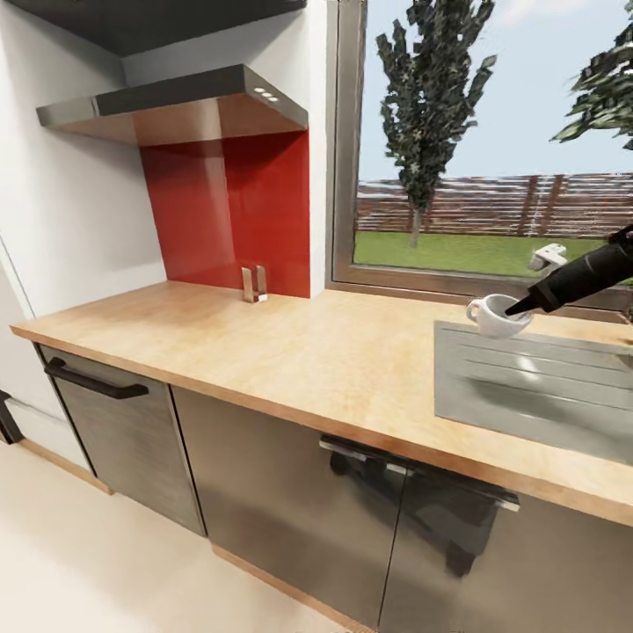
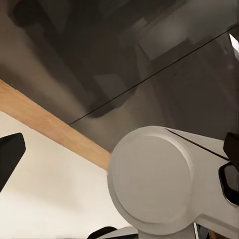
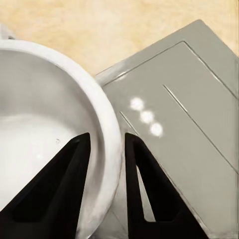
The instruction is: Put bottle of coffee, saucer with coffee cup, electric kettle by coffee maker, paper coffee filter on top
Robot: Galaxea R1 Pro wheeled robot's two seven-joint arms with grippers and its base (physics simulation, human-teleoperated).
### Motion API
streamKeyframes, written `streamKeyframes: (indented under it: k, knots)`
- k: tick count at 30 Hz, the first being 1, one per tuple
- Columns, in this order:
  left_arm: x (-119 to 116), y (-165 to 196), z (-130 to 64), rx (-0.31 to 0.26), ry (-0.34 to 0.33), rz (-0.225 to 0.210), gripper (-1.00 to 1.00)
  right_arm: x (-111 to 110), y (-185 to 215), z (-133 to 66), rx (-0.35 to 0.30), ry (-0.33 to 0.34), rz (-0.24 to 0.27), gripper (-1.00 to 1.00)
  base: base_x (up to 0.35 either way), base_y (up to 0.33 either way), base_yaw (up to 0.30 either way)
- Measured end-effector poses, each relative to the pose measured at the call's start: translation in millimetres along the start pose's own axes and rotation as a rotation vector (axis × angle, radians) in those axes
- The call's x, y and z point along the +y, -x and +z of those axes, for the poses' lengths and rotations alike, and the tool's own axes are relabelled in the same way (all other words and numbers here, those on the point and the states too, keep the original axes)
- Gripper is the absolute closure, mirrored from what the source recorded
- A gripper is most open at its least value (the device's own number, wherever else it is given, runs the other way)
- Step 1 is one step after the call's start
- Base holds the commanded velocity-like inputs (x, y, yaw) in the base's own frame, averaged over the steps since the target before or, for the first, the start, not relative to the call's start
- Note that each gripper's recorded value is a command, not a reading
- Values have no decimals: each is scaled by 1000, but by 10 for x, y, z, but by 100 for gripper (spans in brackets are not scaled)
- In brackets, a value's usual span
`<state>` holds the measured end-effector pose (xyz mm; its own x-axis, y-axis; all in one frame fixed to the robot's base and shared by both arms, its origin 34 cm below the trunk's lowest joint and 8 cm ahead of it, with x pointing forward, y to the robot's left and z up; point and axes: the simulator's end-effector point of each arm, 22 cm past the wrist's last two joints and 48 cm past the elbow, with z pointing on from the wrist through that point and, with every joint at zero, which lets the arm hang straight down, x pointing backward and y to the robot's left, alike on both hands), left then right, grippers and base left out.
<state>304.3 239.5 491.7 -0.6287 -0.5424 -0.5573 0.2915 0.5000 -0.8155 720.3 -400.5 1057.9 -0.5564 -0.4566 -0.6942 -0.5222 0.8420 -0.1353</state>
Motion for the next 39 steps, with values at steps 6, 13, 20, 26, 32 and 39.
streamKeyframes:
  k: [6, 13, 20, 26, 32, 39]
  knots:
    - [-5, 9, 5, -2, -3, 3, -100, 15, -26, 5, 3, 2, 0, 100, -5, 4, -252]
    - [-9, 22, 10, -5, -5, 7, -100, 17, -20, -30, 0, -1, 0, 100, 0, 0, -255]
    - [-14, 32, 15, -7, -8, 10, -100, 24, -11, -64, -5, -4, -2, 100, 0, 0, -256]
    - [-19, 41, 19, -10, -10, 13, -100, 31, -5, -91, -8, -5, -4, 100, 0, 0, -256]
    - [-23, 51, 24, -12, -13, 16, -100, 41, -18, -99, -7, -5, -4, 100, 0, 0, -256]
    - [-28, 62, 29, -14, -15, 20, -100, 52, -15, -125, -10, -6, -5, 100, 0, 0, -256]
